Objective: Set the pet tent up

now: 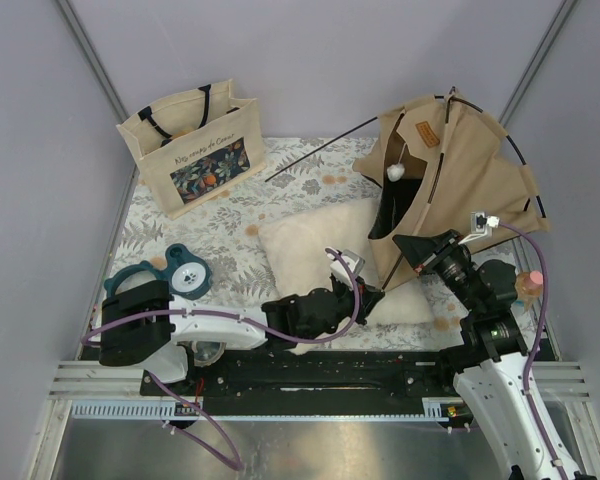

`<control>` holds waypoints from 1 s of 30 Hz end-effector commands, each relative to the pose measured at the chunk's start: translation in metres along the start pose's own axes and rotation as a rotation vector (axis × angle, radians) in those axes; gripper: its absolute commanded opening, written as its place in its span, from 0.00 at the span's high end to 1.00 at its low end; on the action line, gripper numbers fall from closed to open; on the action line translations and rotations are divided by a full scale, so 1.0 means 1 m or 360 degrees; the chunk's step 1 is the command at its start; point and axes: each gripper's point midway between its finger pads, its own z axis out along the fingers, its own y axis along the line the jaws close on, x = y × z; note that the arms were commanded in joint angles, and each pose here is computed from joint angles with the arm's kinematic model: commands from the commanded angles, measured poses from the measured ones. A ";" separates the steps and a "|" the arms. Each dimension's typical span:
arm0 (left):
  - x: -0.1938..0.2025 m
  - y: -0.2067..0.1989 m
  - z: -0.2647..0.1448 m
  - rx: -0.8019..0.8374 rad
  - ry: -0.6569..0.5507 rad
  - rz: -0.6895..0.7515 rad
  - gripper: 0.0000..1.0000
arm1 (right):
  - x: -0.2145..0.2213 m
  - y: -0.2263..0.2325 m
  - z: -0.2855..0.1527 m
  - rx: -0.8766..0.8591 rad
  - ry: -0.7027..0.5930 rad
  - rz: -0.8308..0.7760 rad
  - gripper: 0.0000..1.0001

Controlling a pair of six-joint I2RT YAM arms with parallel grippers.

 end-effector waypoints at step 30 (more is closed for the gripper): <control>0.108 -0.024 -0.042 -0.0213 0.0694 -0.0127 1.00 | -0.095 0.004 -0.003 0.0165 -0.0657 -0.0005 1.00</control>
